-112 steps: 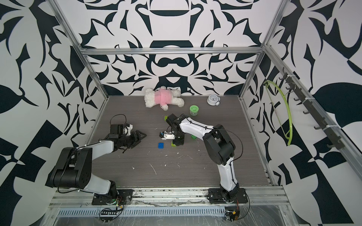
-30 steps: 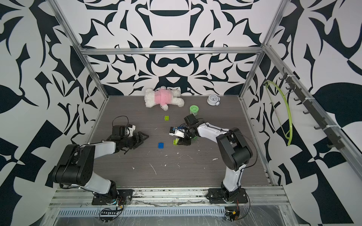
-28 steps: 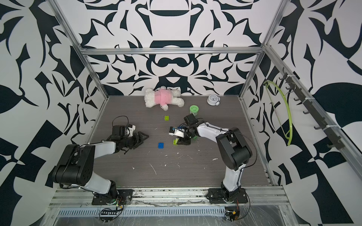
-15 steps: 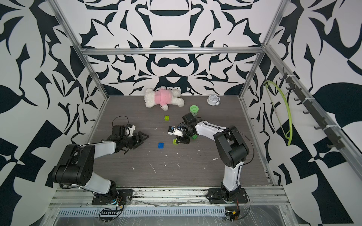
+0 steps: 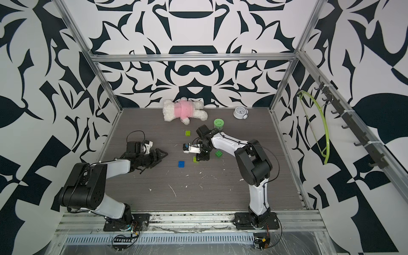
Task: Assemble the letter y with lego
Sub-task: Move the lego brick at the center of the board.
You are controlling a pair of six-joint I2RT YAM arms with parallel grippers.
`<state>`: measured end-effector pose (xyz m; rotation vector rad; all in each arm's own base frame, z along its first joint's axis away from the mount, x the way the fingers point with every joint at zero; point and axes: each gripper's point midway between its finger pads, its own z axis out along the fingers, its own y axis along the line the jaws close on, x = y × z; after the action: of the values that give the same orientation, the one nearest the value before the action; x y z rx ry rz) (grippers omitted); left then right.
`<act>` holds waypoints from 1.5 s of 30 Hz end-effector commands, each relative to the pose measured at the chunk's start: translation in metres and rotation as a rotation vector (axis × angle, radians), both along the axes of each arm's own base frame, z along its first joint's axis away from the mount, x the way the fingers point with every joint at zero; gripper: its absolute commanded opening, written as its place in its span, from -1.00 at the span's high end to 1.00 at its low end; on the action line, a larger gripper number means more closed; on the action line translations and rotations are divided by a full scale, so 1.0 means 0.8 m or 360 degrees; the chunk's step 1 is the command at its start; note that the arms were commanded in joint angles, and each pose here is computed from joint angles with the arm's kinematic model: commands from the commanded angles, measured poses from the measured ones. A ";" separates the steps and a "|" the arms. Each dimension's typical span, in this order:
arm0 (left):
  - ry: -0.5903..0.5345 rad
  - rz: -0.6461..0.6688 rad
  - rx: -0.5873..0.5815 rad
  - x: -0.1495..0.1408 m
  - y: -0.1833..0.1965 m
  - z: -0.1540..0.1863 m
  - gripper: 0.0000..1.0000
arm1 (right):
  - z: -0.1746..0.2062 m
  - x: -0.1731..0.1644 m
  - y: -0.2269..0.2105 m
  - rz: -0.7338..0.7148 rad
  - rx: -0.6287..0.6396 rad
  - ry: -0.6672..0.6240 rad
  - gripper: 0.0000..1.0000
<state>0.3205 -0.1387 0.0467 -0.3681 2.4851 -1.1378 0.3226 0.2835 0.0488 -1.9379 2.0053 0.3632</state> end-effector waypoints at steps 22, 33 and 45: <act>-0.0016 -0.0115 -0.0060 -0.014 -0.018 -0.004 -0.52 | 0.000 -0.044 -0.054 -0.0068 -0.0269 0.0095 0.40; -0.0060 -0.0164 -0.0100 -0.017 -0.025 -0.002 -0.50 | 0.016 -0.034 -0.040 -0.0083 -0.0143 -0.0009 0.06; -0.0039 -0.0156 -0.0089 -0.017 -0.024 -0.007 -0.51 | 0.002 -0.033 -0.024 -0.0053 -0.0112 0.0025 -0.01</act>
<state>0.3116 -0.1559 0.0471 -0.2665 2.4616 -1.2341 0.2967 0.2560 0.0469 -1.9541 2.1008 0.2700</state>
